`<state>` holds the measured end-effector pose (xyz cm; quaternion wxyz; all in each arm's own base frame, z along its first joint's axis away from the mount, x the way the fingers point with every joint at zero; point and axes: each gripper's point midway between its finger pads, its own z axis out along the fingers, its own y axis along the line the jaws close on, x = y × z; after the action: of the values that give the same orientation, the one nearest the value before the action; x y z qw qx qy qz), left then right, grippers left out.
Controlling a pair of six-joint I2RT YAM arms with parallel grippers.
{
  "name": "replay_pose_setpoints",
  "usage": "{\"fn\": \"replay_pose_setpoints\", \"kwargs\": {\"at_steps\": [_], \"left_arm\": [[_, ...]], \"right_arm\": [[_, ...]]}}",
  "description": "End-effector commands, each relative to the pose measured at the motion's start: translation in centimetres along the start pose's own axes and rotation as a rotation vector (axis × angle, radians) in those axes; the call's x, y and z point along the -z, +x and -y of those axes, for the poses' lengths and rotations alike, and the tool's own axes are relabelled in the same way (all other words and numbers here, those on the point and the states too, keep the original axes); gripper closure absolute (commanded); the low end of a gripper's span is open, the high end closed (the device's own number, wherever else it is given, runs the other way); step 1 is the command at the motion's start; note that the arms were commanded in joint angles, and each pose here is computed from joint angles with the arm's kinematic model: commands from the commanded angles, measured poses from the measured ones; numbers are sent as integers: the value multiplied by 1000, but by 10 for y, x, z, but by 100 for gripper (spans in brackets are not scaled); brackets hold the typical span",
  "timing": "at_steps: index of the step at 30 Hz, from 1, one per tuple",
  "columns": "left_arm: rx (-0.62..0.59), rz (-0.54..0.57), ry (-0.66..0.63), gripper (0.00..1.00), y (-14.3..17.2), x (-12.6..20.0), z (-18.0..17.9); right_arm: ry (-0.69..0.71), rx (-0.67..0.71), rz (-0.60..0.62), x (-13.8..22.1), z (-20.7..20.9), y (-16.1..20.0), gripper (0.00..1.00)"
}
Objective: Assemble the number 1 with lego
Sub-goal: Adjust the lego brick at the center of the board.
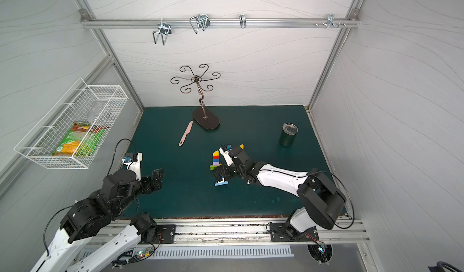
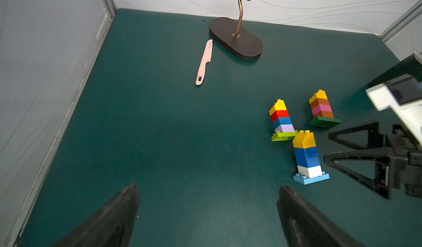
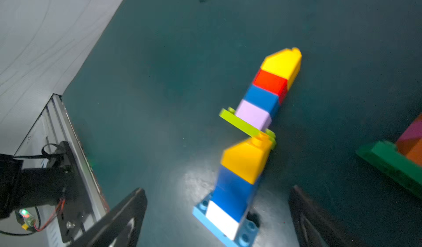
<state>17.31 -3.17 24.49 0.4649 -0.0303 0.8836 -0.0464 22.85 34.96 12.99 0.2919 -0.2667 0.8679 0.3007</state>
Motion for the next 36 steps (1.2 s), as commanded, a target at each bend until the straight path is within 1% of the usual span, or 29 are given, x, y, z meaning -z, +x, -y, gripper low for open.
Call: {"fn": "replay_pose_setpoints", "kwargs": {"at_steps": [1, 3, 5, 9, 13, 21, 26, 32, 36], "left_arm": [[16, 36, 21, 0, -10, 2, 4], [19, 41, 21, 0, -10, 3, 3], [21, 44, 23, 0, -10, 4, 3], [23, 50, 26, 0, -11, 5, 3], [29, 59, 29, 0, -11, 7, 2], [31, 62, 31, 0, -12, 8, 1], [31, 62, 29, 0, -12, 8, 1], [31, 62, 29, 0, -12, 8, 1], [30, 60, 29, 0, -11, 7, 1]], "right_arm": [[380, -66, -138, 28, 34, 15, 1], [500, -125, -225, 37, 40, 21, 3], [539, -143, -286, 36, 37, 33, 3], [441, -205, -314, 19, 21, 49, 1], [438, -229, -353, 7, 20, 57, 1], [430, -232, -361, -17, 18, 59, 2], [437, -220, -385, -33, 19, 61, 8], [452, -226, -388, -41, 20, 56, 17], [465, -235, -402, -46, 25, 58, 25]]}}
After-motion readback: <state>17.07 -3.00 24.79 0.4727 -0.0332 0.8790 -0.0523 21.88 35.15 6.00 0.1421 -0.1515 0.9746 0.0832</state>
